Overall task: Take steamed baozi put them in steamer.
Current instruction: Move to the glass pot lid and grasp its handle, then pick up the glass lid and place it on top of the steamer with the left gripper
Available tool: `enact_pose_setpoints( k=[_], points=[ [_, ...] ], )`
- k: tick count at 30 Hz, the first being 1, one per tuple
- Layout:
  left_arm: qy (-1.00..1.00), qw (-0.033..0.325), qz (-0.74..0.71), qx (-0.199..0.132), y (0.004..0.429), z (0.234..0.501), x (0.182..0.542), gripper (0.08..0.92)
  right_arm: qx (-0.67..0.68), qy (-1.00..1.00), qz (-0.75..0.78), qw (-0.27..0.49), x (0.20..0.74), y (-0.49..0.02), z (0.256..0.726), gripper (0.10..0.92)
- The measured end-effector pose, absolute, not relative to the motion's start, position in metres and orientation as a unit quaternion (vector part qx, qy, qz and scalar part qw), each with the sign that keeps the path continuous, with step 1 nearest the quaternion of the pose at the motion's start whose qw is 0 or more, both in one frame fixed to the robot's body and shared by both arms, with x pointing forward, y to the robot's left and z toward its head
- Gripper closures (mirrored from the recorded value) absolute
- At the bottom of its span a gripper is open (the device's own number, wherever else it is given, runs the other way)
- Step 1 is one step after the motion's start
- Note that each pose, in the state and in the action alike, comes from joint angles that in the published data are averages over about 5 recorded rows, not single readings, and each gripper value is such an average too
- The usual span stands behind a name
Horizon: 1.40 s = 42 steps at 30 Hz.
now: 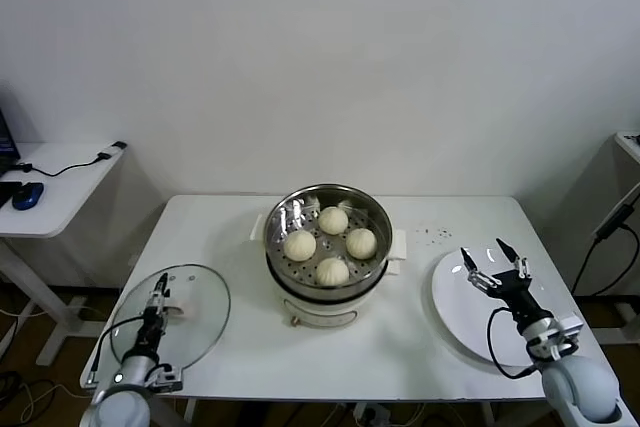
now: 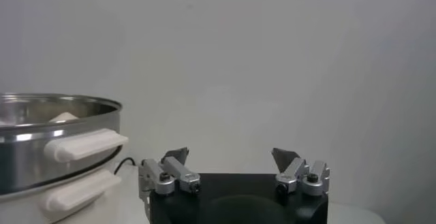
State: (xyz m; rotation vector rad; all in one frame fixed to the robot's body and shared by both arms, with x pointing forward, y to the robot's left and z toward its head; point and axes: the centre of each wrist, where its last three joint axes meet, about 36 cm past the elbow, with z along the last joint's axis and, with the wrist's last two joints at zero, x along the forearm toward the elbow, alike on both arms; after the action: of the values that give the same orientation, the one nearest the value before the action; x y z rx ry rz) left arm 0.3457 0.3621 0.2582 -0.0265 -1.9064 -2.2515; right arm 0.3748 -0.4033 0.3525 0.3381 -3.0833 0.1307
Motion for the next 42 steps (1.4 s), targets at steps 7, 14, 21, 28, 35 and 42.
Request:
enact_pose_setpoints(
  k=[7,14,21,28,35,42],
  points=[
    [-0.654,0.095,-0.751,-0.003,0.365,0.259,0.345,0.631,0.109,-0.993,0.047,0.019,0.374,-0.403,0.35,0.2],
    [-0.665,0.091,-0.742,0.004,0.365,0.269,0.342,0.824,0.11,-0.992,0.055,0.018,0.375,-0.405,0.35,0.2],
    [-0.677,0.076,-0.732,0.021,0.359,0.293,0.337,0.849,0.108,-0.992,0.058,0.014,0.378,-0.406,0.351,0.2],
    [-0.676,0.059,-0.732,0.06,0.348,0.334,0.328,0.849,0.106,-0.992,0.066,0.013,0.382,-0.41,0.352,0.2],
    [-0.664,0.053,-0.737,0.115,0.331,0.386,0.327,0.849,0.105,-0.991,0.078,0.014,0.387,-0.412,0.355,0.2],
    [-0.667,0.056,-0.729,0.144,0.304,0.435,0.337,0.849,0.099,-0.991,0.085,0.014,0.394,-0.411,0.354,0.2]
  ],
)
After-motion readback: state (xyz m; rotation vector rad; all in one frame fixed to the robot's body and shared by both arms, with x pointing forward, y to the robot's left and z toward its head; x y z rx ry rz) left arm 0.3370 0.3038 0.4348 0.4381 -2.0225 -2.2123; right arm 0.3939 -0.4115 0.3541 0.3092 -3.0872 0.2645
